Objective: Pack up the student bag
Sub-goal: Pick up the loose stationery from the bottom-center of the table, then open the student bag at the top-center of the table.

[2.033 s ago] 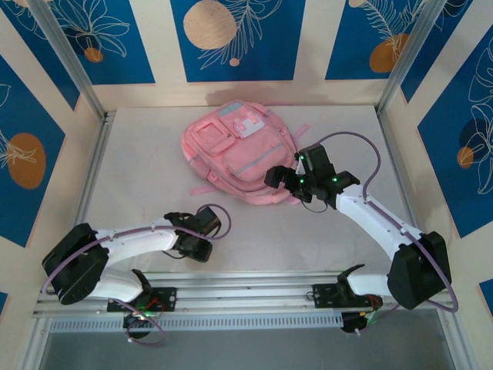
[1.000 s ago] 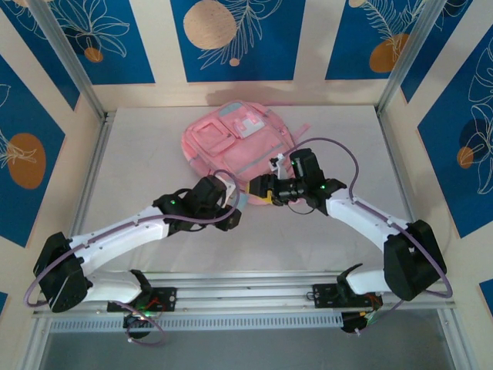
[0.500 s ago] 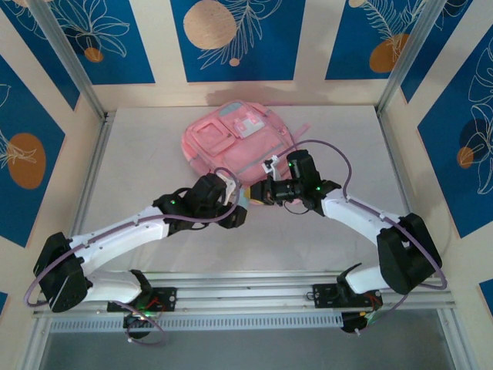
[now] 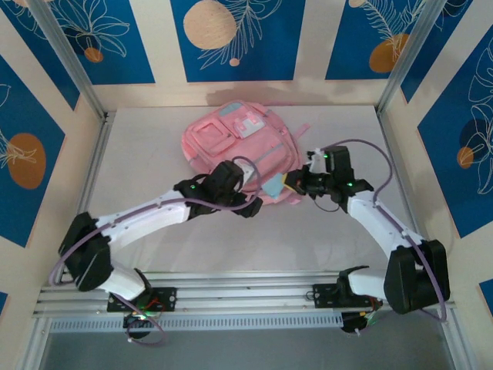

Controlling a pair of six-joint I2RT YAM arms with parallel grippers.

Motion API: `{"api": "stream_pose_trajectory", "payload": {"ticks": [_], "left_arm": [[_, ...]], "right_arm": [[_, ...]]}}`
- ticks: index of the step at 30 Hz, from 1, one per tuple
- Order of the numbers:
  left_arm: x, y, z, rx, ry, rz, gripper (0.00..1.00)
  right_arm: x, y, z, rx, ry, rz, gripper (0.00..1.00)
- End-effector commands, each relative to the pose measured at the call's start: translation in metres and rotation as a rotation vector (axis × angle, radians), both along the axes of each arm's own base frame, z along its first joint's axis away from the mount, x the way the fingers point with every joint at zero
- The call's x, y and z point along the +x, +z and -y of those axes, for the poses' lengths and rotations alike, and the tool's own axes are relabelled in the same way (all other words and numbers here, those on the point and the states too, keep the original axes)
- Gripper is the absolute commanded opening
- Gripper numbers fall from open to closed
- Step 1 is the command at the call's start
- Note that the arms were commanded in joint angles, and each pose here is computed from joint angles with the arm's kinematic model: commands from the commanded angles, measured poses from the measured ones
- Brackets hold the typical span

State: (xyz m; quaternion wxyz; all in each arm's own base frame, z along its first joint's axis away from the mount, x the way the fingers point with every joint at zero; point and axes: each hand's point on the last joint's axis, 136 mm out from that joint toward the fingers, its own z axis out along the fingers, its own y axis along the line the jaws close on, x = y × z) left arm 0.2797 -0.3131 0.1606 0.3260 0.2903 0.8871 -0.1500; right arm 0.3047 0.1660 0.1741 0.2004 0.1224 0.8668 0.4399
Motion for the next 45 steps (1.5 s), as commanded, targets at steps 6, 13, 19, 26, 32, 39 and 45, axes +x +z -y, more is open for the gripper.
{"api": "stream_pose_trajectory", "payload": {"ticks": [6,13,19,26,32,39,45], "left_arm": [[0.068,-0.007,0.033,0.174,-0.058,0.186,0.86],[0.116,-0.025,0.037,0.33,-0.027,0.269,0.8],[0.143,-0.039,0.028,0.389,0.029,0.278,0.68],[0.141,-0.037,0.034,0.336,0.003,0.211,0.0],[0.121,0.014,0.043,0.063,0.023,0.112,0.0],[0.118,0.053,0.04,-0.154,0.035,0.026,0.0],[0.116,0.074,0.043,-0.321,0.016,-0.058,0.0]], "right_arm": [[-0.021,-0.012,0.066,-0.071,-0.18,-0.061,0.0],[-0.03,-0.011,0.084,-0.021,-0.242,-0.051,0.0],[-0.03,-0.008,0.083,0.004,-0.24,-0.035,0.0],[-0.018,0.003,0.072,0.078,-0.202,0.011,0.0],[0.003,0.008,0.047,0.106,-0.147,0.041,0.0],[0.026,0.015,0.02,0.096,-0.083,0.055,0.0],[0.053,0.031,-0.014,0.153,-0.025,0.098,0.0]]}}
